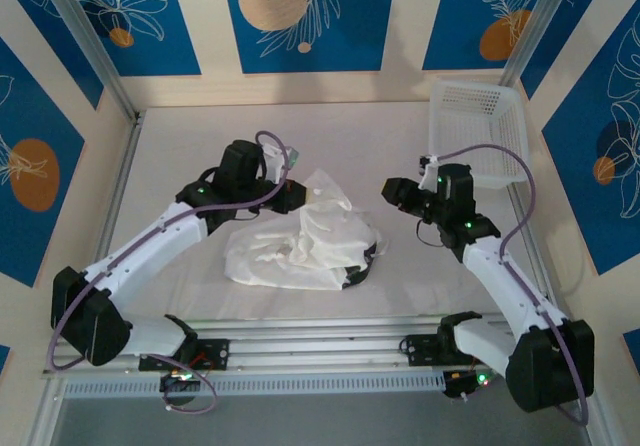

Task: Fold the inside-out t-shirt

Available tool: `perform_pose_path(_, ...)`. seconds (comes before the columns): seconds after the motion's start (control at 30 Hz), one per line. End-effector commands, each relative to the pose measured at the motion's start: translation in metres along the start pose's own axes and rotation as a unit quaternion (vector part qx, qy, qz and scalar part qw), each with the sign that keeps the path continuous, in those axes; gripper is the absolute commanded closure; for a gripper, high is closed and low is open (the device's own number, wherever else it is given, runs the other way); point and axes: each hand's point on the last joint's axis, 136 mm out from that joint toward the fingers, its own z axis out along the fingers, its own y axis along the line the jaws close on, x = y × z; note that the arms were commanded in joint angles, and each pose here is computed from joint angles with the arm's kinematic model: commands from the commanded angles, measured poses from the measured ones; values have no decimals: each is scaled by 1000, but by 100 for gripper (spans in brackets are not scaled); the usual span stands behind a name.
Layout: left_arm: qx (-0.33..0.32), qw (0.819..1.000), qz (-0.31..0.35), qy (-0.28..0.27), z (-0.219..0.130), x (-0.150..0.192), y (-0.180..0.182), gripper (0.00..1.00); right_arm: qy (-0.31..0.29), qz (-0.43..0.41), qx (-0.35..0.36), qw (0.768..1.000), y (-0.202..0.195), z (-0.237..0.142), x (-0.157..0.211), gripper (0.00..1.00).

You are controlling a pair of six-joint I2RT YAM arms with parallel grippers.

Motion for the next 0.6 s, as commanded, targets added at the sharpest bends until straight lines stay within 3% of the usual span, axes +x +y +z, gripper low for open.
perform_pose_path(0.0,-7,1000,22,7,6,7,3,92,-43,-7,4,999,-2,-12,-8,55)
perform_pose_path(0.13,6,999,41,15,8,21,-7,91,-26,-41,-27,998,7,-10,2,54)
perform_pose_path(0.27,31,991,114,61,23,59,-40,85,-24,-35,-28,999,6,-5,5,54)
perform_pose_path(0.33,-1,989,133,66,27,72,-34,73,-23,-35,-28,999,6,-3,4,54)
perform_pose_path(0.43,-12,990,142,7,10,61,-34,50,-16,-49,-37,998,13,-3,4,54)
perform_pose_path(0.57,-36,981,164,-97,-30,36,-35,43,4,-111,-66,992,30,-2,15,54)
